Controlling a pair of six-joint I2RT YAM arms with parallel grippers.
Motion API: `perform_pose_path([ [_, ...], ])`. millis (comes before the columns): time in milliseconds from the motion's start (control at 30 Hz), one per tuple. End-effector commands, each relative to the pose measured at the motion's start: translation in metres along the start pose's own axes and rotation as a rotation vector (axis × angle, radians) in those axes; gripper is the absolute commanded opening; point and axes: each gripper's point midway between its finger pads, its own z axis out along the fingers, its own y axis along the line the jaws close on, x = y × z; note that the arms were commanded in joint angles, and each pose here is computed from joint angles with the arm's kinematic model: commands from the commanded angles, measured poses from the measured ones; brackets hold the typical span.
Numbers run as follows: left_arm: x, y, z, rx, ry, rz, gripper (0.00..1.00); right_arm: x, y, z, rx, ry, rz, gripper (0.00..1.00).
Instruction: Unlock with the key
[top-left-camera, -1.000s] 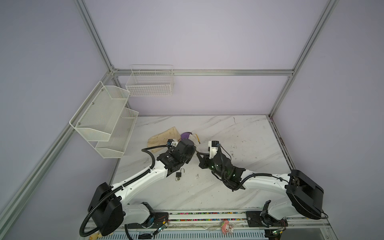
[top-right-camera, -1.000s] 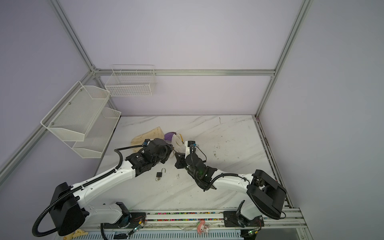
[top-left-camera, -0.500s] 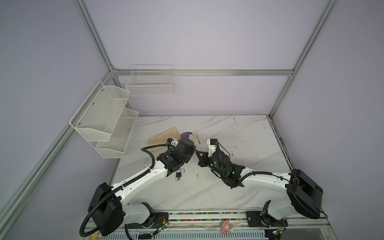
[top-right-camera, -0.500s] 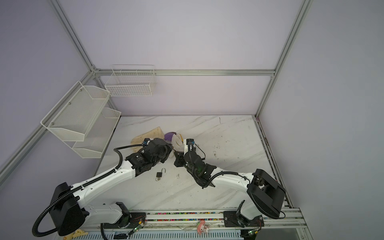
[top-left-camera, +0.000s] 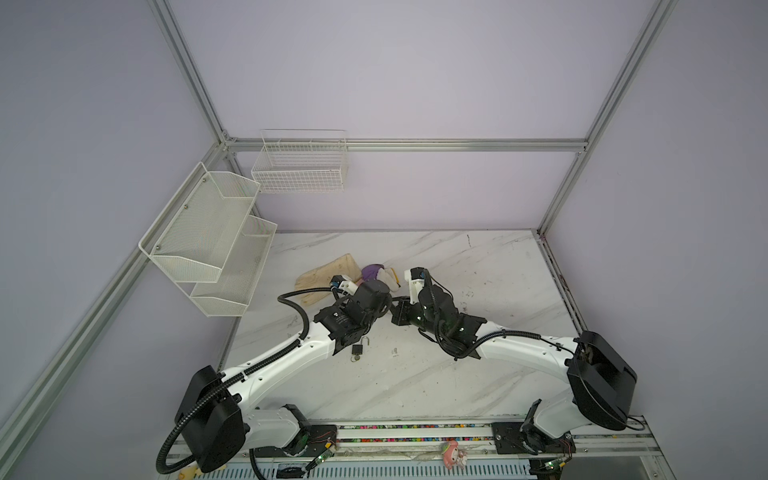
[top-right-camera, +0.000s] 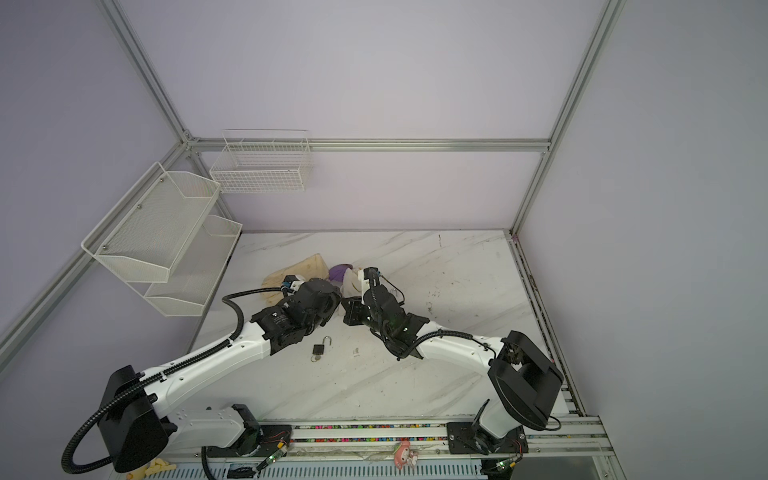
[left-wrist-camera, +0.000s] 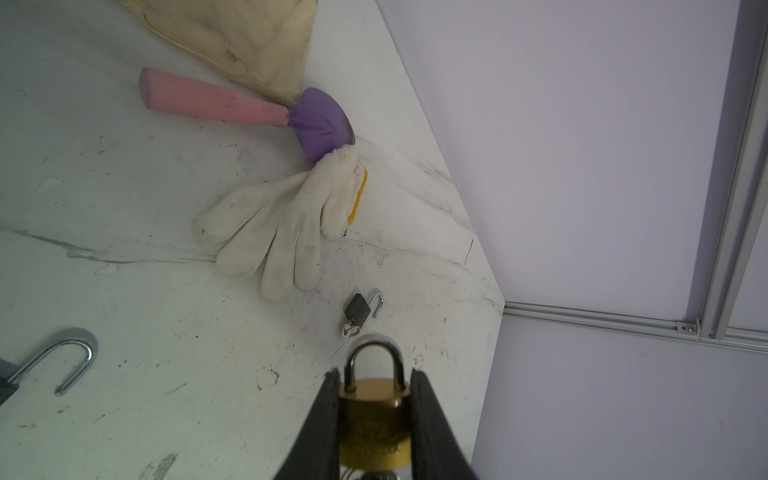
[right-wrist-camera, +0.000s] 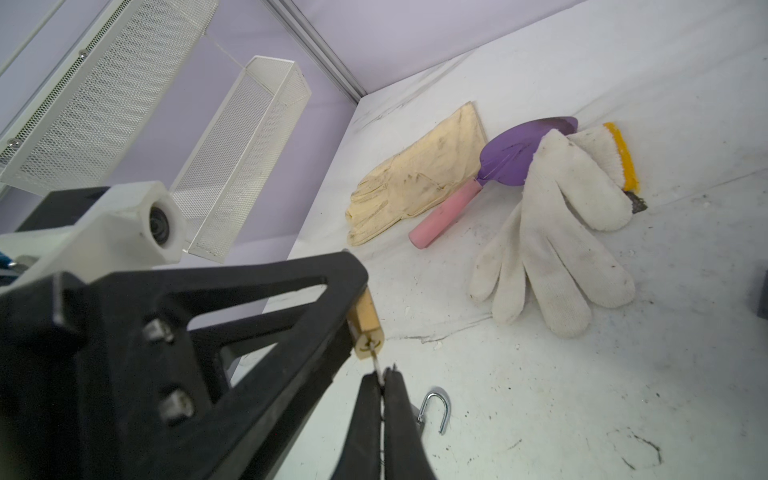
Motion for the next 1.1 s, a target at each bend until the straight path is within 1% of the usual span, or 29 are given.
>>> perform_pose_path([
  [0,0.035,-0.035,-0.022,0.090,0.164,0.025,0.00,-0.035,0.050,-0.006,-0.163,-0.088,-0.025,0.00],
  [33,0.041,-0.036,-0.023,0.096,0.194,0.019,0.00,-0.036,0.056,-0.006,-0.190,-0.079,-0.023,0.00],
  [67,0.045,-0.038,-0.024,0.109,0.219,0.016,0.00,-0.039,0.058,-0.005,-0.212,-0.062,0.006,0.00],
  [100,0.047,-0.038,-0.026,0.114,0.232,0.015,0.00,-0.041,0.058,-0.006,-0.243,-0.042,0.056,0.00],
  [167,0.051,-0.036,-0.030,0.124,0.247,0.022,0.00,-0.053,0.063,-0.017,-0.349,-0.042,0.179,0.00],
  [200,0.051,-0.034,-0.030,0.125,0.251,0.028,0.00,-0.057,0.065,-0.023,-0.384,-0.040,0.245,0.00],
  [267,0.049,-0.027,-0.030,0.119,0.239,0.033,0.00,-0.066,0.073,-0.034,-0.433,-0.044,0.334,0.00],
  [367,0.041,-0.011,-0.027,0.092,0.198,0.003,0.00,-0.071,0.076,-0.044,-0.439,-0.045,0.422,0.00],
  [533,0.025,-0.013,-0.030,0.108,0.135,-0.003,0.00,-0.061,0.061,-0.044,-0.383,-0.023,0.493,0.00],
  [600,0.020,-0.017,-0.031,0.115,0.116,-0.008,0.00,-0.058,0.059,-0.045,-0.400,-0.023,0.527,0.00],
  [767,0.016,-0.022,-0.030,0.140,0.097,-0.035,0.00,-0.056,0.059,-0.046,-0.420,-0.020,0.558,0.00],
  [800,0.015,-0.025,-0.030,0.151,0.090,-0.034,0.00,-0.057,0.059,-0.046,-0.411,-0.025,0.540,0.00],
  [900,0.005,-0.034,-0.031,0.167,0.065,-0.018,0.00,-0.057,0.047,-0.046,-0.314,-0.047,0.466,0.00],
  [933,0.001,-0.037,-0.031,0.167,0.058,-0.001,0.00,-0.058,0.044,-0.048,-0.298,-0.063,0.447,0.03],
  [1000,-0.007,-0.040,-0.032,0.154,0.039,0.034,0.00,-0.053,0.029,-0.044,-0.220,-0.070,0.398,0.15],
  [1067,-0.014,-0.042,-0.032,0.153,0.030,0.063,0.00,-0.056,0.026,-0.051,-0.181,-0.086,0.352,0.24],
])
